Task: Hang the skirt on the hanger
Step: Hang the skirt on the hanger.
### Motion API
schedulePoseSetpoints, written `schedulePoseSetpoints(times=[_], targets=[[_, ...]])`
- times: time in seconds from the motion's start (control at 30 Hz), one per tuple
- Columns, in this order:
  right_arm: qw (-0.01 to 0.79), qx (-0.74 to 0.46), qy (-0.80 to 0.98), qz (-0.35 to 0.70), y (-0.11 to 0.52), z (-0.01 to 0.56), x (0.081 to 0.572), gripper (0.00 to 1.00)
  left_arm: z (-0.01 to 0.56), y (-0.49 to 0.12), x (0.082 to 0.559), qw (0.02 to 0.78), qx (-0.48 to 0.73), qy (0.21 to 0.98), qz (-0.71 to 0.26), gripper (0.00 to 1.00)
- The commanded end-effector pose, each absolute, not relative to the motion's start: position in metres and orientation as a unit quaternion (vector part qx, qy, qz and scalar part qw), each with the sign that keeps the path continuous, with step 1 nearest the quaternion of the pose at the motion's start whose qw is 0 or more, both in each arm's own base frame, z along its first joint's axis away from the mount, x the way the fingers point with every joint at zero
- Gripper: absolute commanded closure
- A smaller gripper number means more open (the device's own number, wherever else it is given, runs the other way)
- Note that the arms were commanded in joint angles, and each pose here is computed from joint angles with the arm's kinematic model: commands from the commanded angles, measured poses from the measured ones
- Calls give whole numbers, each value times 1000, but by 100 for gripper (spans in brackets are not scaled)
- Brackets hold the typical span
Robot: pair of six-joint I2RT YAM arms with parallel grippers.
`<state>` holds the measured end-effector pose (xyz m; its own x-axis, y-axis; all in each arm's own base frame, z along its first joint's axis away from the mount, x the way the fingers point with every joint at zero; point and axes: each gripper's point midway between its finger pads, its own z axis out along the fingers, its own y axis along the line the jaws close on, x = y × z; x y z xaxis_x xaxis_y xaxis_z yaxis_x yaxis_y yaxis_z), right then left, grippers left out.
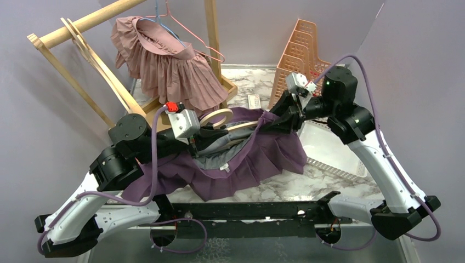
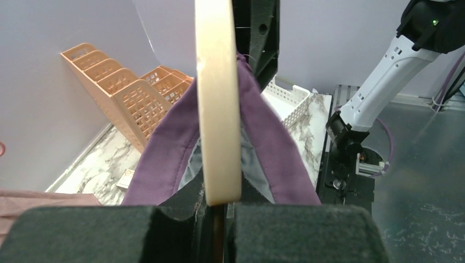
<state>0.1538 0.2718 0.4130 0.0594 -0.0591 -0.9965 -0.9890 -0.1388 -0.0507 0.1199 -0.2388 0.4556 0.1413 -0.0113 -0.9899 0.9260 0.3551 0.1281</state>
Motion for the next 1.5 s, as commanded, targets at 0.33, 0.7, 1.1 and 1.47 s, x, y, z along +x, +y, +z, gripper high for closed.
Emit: schedulePoseSetpoints(times=[0.33,0.7,1.1,1.47], targets=[[498,-512,499,491,268,430,160,99,531,-219,122,715,357,465,-381,80],[465,-549,479,503,268,420,147,99,538,-231,122,716,374,445,-386,100],[425,-584,469,509,277,391,143,61,557,-232,118,724,361,424,-408,100],[535,-513,494,455,274,434,169,99,554,-201,139,751,306,472,-347,71]])
